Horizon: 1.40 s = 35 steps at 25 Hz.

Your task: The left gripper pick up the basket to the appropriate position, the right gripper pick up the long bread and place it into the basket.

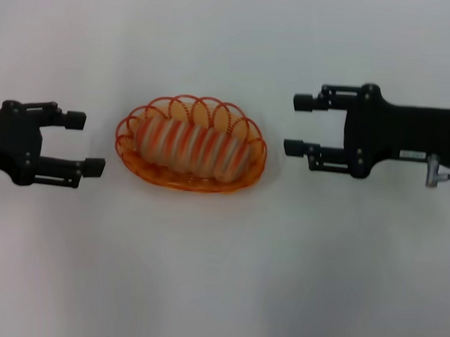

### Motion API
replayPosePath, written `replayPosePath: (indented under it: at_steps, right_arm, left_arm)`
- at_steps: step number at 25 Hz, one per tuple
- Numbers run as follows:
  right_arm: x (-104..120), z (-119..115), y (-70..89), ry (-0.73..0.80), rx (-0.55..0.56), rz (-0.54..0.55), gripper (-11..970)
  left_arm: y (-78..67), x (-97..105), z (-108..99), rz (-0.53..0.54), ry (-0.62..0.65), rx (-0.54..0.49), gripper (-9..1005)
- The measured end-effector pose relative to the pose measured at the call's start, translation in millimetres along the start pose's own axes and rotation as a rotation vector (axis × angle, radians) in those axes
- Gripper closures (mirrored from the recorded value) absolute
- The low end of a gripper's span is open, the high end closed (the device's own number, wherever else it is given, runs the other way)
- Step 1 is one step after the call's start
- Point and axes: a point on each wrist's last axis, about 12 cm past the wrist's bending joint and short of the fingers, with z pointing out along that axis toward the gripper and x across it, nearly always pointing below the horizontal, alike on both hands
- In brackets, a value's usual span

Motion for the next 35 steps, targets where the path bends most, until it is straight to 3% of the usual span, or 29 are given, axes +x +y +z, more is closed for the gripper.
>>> replayPosePath:
  at_steps: [8, 19, 35]
  right_arm:
    - [19, -13, 14.3, 0.028, 0.014, -0.012, 293]
    - [27, -21, 21.2, 0.075, -0.01, 0.009, 293]
    - [24, -24, 20.8, 0.057, -0.012, 0.009, 293]
  left_arm:
    - [-10.8, 21, -4, -0.077, -0.02, 0.022, 105]
    - [-23.4, 43, 3, -0.185, -0.059, 0.067, 106]
    - [-20.4, 44, 9, -0.193, -0.054, 0.054, 106]
